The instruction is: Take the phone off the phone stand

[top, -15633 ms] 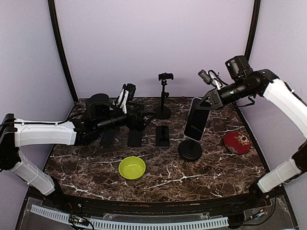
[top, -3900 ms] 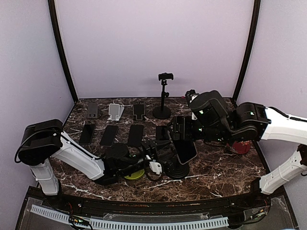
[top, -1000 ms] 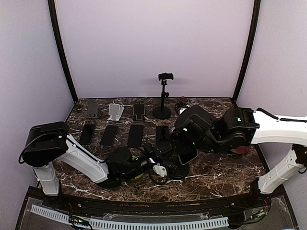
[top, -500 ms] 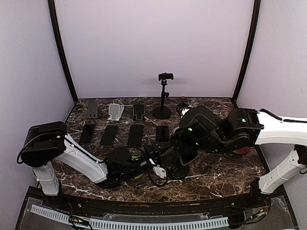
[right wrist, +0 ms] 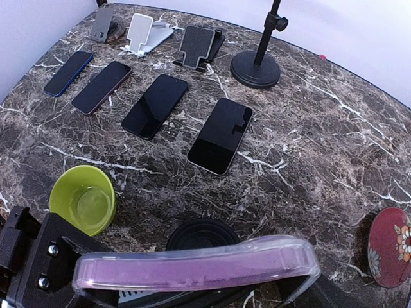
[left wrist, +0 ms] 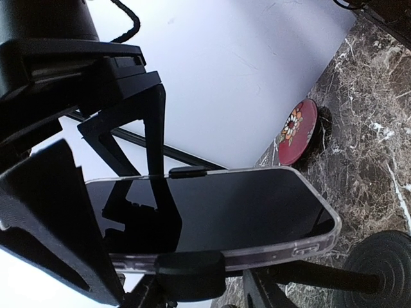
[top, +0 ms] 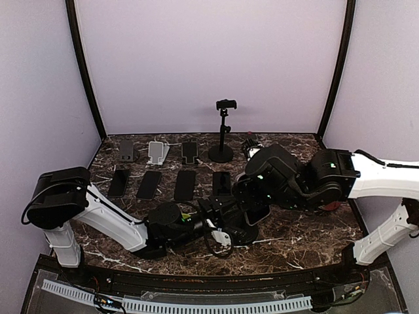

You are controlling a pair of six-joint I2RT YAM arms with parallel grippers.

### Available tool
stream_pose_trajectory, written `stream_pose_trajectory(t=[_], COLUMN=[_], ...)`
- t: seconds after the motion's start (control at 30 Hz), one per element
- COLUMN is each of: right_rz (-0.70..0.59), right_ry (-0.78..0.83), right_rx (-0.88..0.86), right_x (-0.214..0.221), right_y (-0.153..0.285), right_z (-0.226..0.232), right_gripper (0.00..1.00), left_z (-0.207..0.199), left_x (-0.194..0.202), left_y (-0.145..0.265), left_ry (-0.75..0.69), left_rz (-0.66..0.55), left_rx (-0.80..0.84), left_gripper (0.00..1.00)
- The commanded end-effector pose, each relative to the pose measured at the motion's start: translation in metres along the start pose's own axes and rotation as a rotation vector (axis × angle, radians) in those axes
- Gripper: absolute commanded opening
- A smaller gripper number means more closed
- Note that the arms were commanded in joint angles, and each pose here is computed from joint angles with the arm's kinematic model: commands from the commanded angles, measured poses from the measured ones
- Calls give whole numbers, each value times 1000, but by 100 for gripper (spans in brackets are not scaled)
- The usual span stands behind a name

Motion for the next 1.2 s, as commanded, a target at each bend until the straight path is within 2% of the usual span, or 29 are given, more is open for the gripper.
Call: stream_pose_trajectory(t=[0.0,0.27,0.37,0.43,0.57,0.83,1.07,1.17], right_rz=[-10,-12,-13,-14,-13,-15,-29,-38], right_ry=[-75,-82,-88,-89,-95,-96,-81,-65], right_rx=[-26,-23,-22,-23,-21,-23,-30,-42], right_x=[0,0,0,0,0,0,-3,-5], right_y=[1,-1,-1,-1,-1,-1,3,6], right_z=[0,1,1,1,1,1,-1,-2], right_gripper=[53,51,51,51,50,49,46,45], left_z=[22,34,36,37,38,43,35,33], left_x=[-17,-23,-23,-23,-25,-27,-23,-22], left_y=[-3,0,-1,-2,-1,2,3,3], left_ry=[-2,49,66,76,100,126,103,95], left_rz=[-25,-46,-36,-31,-38,-55,-44,-40], left_rx=[-46,-47,-57,-54,-50,-37,-14,-9], left_gripper=[42,37,43,43,30,11,0,0])
Point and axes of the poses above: each gripper's point midway between its finger pads, its own y axis back along the fingers, its own z axis along the line the jaws close on, x = y × z, the point moved 8 cm from there along y, back along the fingers, and after that the axes turned 2 degrees about -y, right-handed, at the moved point
